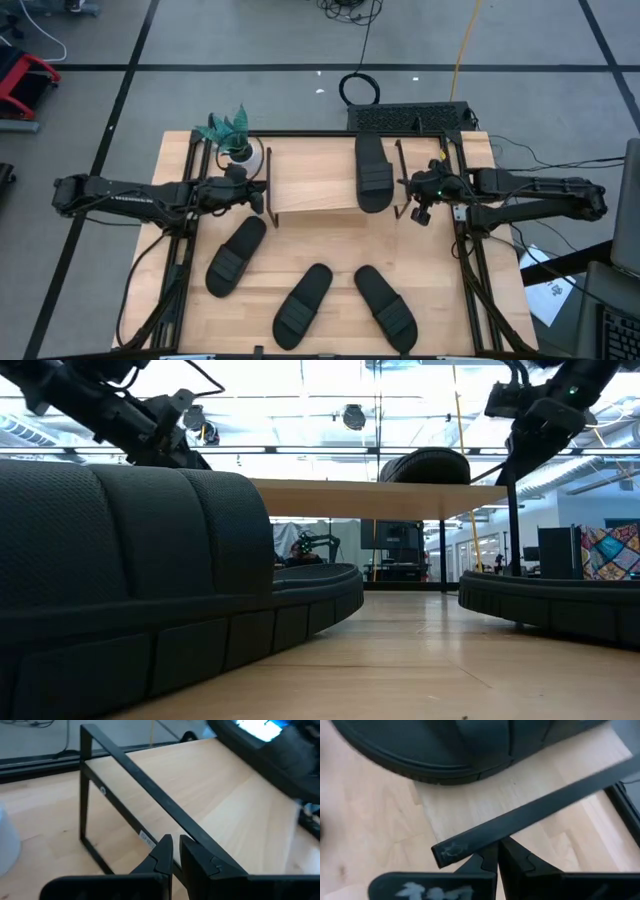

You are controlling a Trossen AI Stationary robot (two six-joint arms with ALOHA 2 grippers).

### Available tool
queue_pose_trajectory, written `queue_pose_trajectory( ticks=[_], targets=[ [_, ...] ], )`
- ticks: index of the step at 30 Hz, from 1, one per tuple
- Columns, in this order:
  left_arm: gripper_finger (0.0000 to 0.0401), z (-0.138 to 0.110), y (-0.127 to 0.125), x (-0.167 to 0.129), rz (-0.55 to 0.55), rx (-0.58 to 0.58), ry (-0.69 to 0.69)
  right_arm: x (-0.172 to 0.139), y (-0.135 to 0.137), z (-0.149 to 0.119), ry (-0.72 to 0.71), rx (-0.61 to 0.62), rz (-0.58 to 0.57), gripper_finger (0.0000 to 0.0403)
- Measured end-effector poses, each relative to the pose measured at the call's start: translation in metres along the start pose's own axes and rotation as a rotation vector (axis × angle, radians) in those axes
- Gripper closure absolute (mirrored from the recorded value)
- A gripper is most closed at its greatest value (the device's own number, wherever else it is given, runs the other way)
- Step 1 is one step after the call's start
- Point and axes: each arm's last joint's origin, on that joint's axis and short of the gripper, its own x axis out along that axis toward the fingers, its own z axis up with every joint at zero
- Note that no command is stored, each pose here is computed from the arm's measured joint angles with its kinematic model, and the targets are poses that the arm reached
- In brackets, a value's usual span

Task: Pick and place slides into the shelf
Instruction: Adjust the shelf, then put the black slipper on the shelf

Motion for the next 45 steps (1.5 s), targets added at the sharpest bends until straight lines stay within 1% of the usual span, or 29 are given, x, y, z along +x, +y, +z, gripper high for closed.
queue_pose_trajectory(
  ticks=[2, 9, 13, 20, 25, 32, 36, 41, 42, 45],
  targets=[
    [0.0371, 0.003, 0.000, 0.004, 0.018, -0.001, 0.018, -0.001, 0.004, -0.001, -0.001, -0.009, 0.021, 0.0403],
    [0.0371, 0.009, 0.000, 0.014, 0.027, -0.009, 0.064, -0.005, 0.016, -0.004, 0.003, -0.035, 0.069, 0.0403],
    [0.0371, 0.009, 0.000, 0.014, 0.023, -0.009, 0.067, -0.006, 0.016, -0.007, 0.016, -0.026, 0.009, 0.0403],
    [0.0371, 0.008, 0.001, 0.014, 0.038, 0.017, 0.070, -0.007, 0.014, -0.010, 0.023, -0.023, -0.046, 0.0403],
    [0.0371, 0.009, 0.001, 0.012, 0.027, 0.076, 0.073, -0.015, 0.011, -0.012, -0.014, -0.008, -0.035, 0.0403],
    [0.0371, 0.014, 0.000, 0.001, -0.001, 0.112, 0.038, -0.026, 0.005, -0.015, -0.071, 0.016, -0.020, 0.0403],
    [0.0371, 0.016, 0.004, -0.007, 0.036, 0.115, 0.014, -0.032, 0.002, -0.017, -0.098, 0.032, -0.041, 0.0403],
    [0.0371, 0.013, 0.012, -0.016, 0.109, 0.148, 0.040, -0.042, -0.003, -0.021, -0.147, 0.051, -0.021, 0.0403],
    [0.0371, 0.012, 0.014, -0.018, 0.123, 0.160, 0.052, -0.045, -0.004, -0.022, -0.164, 0.054, -0.009, 0.0403],
    [0.0380, 0.008, 0.018, -0.024, 0.162, 0.194, 0.074, -0.056, -0.008, -0.027, -0.213, 0.041, 0.075, 0.0403]
  ],
)
